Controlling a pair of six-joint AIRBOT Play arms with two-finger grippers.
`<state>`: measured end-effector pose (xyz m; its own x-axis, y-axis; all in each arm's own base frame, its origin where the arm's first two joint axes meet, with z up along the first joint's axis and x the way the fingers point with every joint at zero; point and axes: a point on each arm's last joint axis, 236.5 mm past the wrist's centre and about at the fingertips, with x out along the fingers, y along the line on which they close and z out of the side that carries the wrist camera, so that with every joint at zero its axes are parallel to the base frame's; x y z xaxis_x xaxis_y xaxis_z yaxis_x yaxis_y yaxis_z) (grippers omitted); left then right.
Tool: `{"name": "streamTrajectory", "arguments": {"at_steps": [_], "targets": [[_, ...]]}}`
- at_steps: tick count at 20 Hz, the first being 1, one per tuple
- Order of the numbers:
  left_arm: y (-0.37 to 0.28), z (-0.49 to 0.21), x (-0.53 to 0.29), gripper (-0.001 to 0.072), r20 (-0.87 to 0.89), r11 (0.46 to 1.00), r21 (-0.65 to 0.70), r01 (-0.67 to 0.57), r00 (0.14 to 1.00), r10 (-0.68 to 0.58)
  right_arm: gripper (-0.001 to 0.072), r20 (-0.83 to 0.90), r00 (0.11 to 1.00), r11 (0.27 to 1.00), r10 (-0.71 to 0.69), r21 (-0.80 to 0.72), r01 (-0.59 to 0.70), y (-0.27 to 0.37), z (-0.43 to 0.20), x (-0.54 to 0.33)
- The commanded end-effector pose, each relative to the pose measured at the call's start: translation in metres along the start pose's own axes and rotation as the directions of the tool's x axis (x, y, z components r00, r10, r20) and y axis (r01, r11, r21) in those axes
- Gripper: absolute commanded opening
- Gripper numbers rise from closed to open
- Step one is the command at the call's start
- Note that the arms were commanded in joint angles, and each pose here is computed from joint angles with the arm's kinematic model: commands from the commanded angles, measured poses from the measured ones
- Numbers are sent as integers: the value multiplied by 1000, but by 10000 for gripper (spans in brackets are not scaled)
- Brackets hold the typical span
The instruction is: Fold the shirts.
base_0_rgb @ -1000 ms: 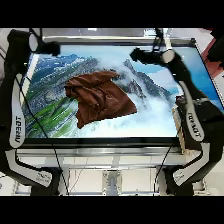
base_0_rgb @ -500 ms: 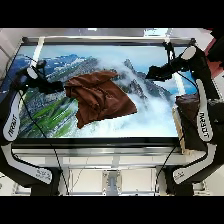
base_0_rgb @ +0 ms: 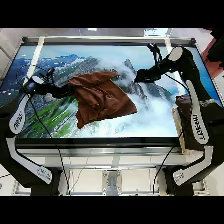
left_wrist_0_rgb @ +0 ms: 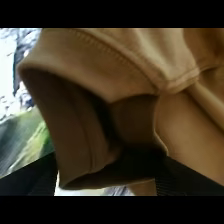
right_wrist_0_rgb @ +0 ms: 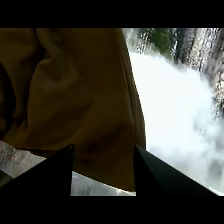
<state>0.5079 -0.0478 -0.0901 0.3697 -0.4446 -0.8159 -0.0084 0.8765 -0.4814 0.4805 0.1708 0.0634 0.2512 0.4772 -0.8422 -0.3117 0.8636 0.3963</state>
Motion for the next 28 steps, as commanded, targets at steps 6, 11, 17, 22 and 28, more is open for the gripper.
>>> {"name": "streamTrajectory", "arguments": {"at_steps": [6, 11, 17, 22, 28], "targets": [[-28, 3, 14, 10, 25, 998, 32, 51, 998, -52, 427, 6, 999, 999, 32, -1, -32, 25, 2, 8], [-39, 4, 17, 10, 27, 997, 46, 58, 998, -59, 427, -186, 959, 974, 213, 118, -194, 79, -61, 52], [-51, 11, 8, 10, 20, 994, 70, 83, 996, -84, 445, -174, 887, 890, 428, 253, -380, 204, -133, 144], [-59, 18, 1, 10, 19, 991, 89, 98, 995, -100, 524, -155, 863, 840, 481, 362, -403, 247, -163, 190], [-59, 17, 1, 10, 15, 991, 93, 98, 995, -100, 522, -22, 912, 853, 409, 364, -374, 227, -136, 215]]}}
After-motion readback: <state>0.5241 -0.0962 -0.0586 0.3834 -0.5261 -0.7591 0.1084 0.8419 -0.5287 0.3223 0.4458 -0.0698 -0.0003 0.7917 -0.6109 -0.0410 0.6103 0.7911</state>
